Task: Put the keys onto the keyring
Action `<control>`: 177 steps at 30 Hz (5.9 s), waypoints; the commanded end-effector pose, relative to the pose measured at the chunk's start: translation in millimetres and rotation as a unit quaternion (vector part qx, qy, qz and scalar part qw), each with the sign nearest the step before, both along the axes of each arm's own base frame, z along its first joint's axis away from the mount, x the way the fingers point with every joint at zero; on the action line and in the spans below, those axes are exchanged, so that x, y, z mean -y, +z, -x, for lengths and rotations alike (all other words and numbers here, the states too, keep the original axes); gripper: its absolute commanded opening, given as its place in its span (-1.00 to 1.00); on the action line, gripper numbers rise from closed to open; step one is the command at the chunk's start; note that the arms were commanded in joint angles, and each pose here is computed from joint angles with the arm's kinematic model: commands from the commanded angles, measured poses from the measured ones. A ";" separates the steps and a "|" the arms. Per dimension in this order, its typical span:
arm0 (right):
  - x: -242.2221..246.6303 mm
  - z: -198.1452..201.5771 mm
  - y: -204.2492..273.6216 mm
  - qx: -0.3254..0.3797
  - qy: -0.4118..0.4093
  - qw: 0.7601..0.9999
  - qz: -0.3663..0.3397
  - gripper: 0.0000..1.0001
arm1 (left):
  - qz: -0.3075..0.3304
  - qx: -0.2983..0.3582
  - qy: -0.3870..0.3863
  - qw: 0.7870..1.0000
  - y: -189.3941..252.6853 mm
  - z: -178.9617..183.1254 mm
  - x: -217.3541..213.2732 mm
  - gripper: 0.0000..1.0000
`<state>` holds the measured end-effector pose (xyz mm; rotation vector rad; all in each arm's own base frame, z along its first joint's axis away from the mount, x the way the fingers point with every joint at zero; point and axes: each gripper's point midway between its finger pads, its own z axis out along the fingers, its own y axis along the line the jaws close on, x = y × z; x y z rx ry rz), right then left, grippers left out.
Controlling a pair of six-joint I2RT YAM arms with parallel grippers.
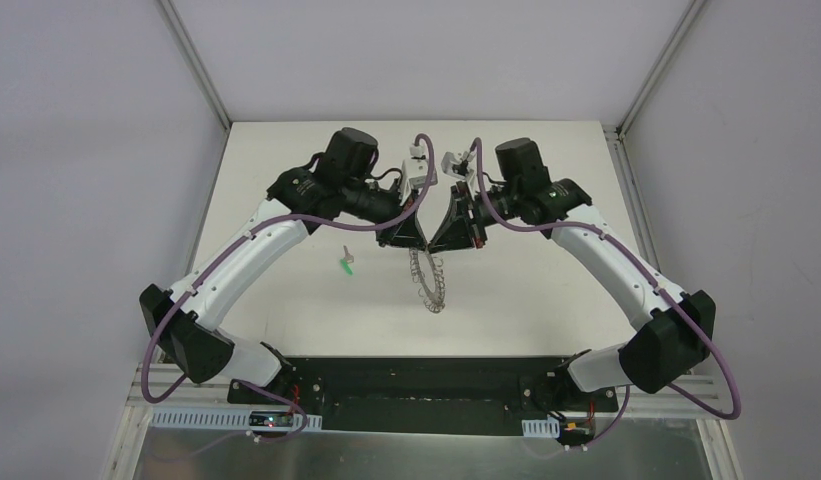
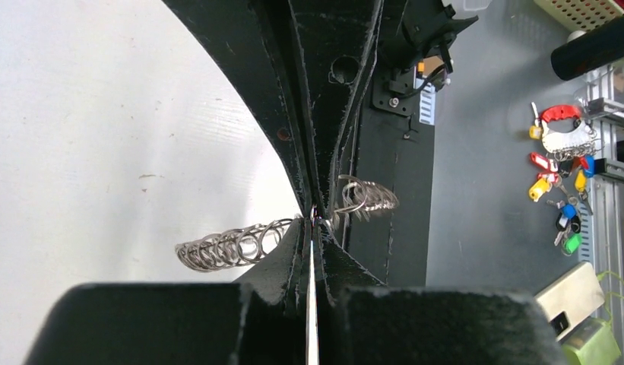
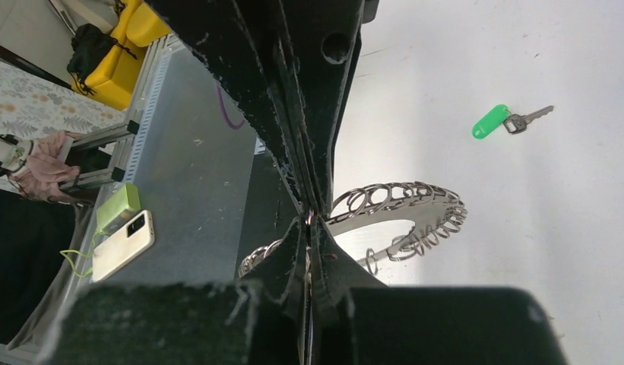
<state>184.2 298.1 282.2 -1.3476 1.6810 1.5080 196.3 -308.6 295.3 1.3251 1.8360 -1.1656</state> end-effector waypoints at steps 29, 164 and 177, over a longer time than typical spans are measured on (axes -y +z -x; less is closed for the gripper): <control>-1.8 -43.1 60.4 -0.106 -0.054 0.988 -0.103 -1.00 | 0.252 -0.110 0.029 0.961 76.2 -27.1 -5.5 -0.29; 21.4 -26.1 43.8 -0.059 -0.023 0.991 -0.114 -0.16 | 0.038 -0.033 0.029 0.998 25.0 -9.6 1.1 -1.00; 15.7 -17.5 40.1 -0.030 -0.008 0.995 -0.099 -0.33 | 0.085 -0.096 0.033 0.991 27.2 -13.2 20.3 -1.00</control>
